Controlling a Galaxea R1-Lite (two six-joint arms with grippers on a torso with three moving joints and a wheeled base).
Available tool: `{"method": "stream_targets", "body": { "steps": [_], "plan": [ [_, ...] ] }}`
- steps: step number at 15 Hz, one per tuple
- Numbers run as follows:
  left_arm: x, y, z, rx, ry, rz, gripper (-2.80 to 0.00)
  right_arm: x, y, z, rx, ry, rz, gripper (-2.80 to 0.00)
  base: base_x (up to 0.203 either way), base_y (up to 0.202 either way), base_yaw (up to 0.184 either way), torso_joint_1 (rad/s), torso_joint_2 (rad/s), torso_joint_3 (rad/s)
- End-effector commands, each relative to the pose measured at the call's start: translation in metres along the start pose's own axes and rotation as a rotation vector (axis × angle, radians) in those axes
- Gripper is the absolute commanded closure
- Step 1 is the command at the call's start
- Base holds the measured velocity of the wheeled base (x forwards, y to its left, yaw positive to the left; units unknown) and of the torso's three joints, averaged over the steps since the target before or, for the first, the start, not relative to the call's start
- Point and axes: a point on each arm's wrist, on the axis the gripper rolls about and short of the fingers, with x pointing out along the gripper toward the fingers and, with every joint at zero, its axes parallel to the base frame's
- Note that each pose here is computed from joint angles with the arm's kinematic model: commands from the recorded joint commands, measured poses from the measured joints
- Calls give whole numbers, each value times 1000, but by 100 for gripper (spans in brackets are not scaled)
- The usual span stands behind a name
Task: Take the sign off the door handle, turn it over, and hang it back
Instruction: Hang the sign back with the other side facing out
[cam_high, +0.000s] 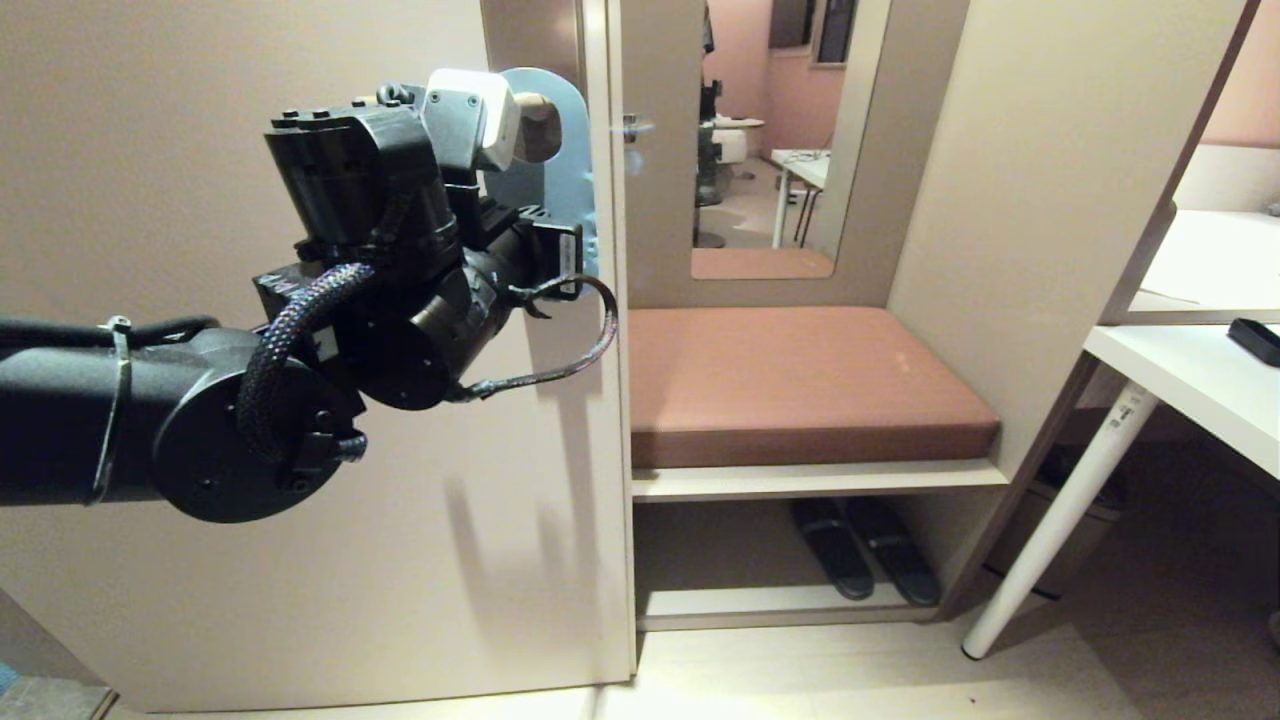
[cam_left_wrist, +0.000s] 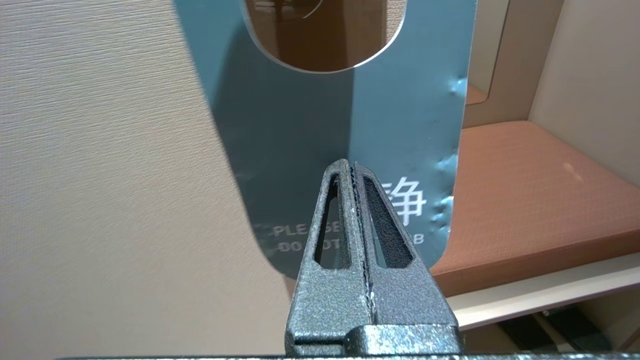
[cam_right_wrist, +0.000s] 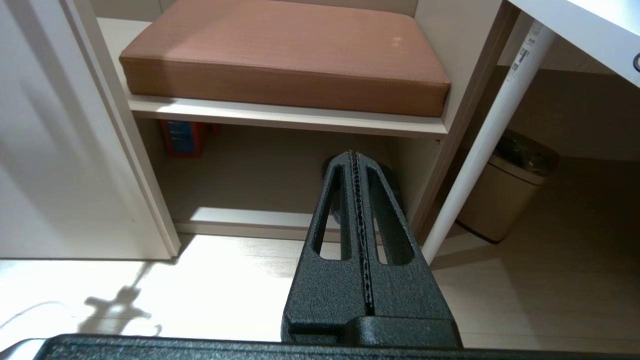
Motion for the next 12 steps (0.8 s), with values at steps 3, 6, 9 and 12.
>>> {"method": "stream_targets", "body": {
  "steps": [3,6,9,12],
  "plan": [
    [-17,6,7,-6,-10,11,0,0,0,0,-1,0,1,0,0,0,0,0,0,0],
    [-30,10,9,-4,-7,5,0,0,0,0,-1,0,1,0,0,0,0,0,0,0],
    [-41,16,10,-3,-6,22,0,0,0,0,-1,1,1,0,0,0,0,0,0,0],
    [-52,24,8,3,5,35,0,0,0,0,-1,0,1,0,0,0,0,0,0,0]
  ]
}}
